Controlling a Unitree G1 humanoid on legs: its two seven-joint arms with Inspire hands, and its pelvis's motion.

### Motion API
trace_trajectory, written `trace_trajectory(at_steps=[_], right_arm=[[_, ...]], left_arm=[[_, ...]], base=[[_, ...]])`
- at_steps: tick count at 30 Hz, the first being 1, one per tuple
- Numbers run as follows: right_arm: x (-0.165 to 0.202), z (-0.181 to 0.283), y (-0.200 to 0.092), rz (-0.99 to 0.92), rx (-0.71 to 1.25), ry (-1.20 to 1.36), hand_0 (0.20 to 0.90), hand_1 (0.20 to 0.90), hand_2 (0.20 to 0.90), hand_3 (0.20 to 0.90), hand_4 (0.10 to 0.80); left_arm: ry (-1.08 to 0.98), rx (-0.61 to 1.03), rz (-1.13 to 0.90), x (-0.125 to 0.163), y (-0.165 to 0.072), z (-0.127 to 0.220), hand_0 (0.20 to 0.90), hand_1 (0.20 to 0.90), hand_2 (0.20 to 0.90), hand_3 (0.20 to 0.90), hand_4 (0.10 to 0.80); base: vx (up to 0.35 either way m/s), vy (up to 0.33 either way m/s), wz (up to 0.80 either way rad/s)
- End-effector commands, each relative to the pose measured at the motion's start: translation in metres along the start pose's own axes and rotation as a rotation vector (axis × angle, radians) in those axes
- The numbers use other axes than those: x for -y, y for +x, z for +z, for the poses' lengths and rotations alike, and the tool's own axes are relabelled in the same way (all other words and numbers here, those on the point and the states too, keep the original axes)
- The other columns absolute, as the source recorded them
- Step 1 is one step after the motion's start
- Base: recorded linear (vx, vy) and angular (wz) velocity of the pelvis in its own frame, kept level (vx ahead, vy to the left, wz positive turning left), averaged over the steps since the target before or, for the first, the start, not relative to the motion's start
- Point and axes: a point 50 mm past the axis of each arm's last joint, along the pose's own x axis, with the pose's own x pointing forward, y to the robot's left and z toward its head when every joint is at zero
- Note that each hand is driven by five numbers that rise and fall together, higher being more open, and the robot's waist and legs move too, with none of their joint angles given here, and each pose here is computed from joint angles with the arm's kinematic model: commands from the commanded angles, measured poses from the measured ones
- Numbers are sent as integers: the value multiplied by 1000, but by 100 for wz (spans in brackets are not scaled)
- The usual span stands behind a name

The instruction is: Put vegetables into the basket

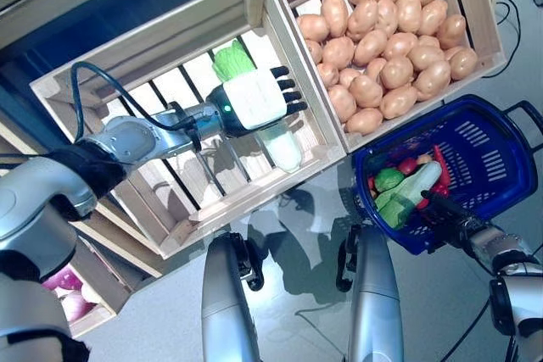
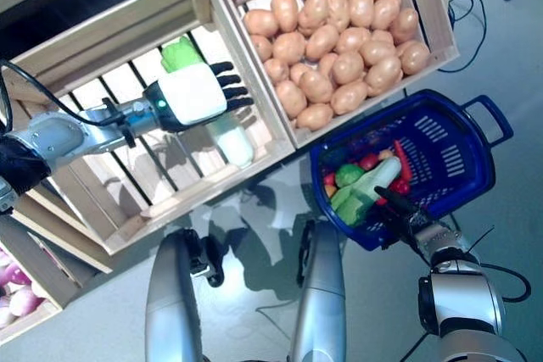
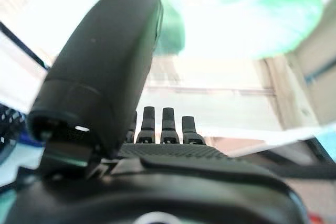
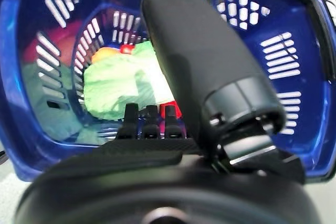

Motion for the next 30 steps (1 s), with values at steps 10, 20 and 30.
trace_trajectory(at_steps=[10, 20, 30], right_arm=[[33, 23, -9, -34, 127, 40, 900, 900, 900, 900, 800], [26, 26, -9, 0, 157, 54, 900, 900, 900, 900, 800], [16, 24, -7, 57, 167, 56, 900, 900, 900, 900, 800]], left_arm=[[-14, -198, 0, -21, 8, -38, 900, 900, 900, 900, 800], [-54, -106, -96, -13, 22, -18, 900, 900, 900, 900, 800], [-80, -157, -280, 3, 28, -10, 900, 900, 900, 900, 800]], base=[[-1, -1, -1], [-9, -1, -2], [0, 0, 0]])
